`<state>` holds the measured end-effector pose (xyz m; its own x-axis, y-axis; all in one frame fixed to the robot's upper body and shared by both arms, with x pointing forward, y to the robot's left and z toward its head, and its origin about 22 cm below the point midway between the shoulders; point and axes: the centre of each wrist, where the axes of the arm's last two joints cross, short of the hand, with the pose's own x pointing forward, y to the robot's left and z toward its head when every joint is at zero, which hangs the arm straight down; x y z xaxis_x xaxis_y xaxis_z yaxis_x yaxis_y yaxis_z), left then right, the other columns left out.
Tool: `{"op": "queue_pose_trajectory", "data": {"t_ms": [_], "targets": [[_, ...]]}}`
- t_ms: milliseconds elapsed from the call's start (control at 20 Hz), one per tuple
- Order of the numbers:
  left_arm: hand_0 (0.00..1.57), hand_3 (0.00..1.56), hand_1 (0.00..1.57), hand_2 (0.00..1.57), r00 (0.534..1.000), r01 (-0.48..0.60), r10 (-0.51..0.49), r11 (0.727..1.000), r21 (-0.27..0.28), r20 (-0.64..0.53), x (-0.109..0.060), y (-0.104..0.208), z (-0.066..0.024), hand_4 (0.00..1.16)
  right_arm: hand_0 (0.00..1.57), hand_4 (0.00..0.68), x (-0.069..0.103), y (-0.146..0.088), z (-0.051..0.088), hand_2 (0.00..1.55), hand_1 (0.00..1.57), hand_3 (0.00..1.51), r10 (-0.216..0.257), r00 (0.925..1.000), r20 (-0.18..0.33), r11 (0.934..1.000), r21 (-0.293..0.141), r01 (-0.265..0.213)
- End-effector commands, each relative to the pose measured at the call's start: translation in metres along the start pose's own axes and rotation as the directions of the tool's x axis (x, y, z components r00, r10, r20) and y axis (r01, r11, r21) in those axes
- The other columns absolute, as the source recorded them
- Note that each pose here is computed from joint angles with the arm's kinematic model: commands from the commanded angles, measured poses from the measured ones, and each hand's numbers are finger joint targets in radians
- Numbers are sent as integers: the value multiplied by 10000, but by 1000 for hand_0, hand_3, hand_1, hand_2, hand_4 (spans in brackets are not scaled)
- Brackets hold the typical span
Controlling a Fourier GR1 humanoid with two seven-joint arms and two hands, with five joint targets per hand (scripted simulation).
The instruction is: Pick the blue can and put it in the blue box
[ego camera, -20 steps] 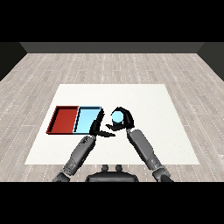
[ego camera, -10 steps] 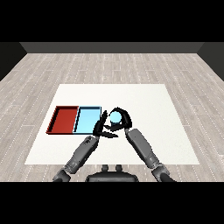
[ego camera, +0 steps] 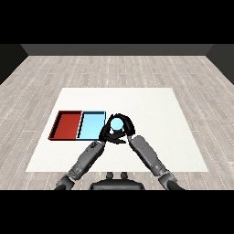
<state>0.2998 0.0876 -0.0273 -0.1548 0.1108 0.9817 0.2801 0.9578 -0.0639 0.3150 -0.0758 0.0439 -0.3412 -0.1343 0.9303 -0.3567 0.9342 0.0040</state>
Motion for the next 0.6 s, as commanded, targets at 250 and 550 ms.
{"op": "queue_pose_trajectory", "data": {"t_ms": [250,550], "targets": [[0,0,0,0,9996,164,-165,9999,54,249,-23,21,115,174,1319,617,20,239,50,1426,1319,1395,171,9998,-72,9975,682,-165],[322,327,322,480,9721,2311,-2318,9727,208,369,-21,-131,-15,181,1460,593,-21,482,57,1467,1460,1398,122,9999,13,9963,853,-123]]}}
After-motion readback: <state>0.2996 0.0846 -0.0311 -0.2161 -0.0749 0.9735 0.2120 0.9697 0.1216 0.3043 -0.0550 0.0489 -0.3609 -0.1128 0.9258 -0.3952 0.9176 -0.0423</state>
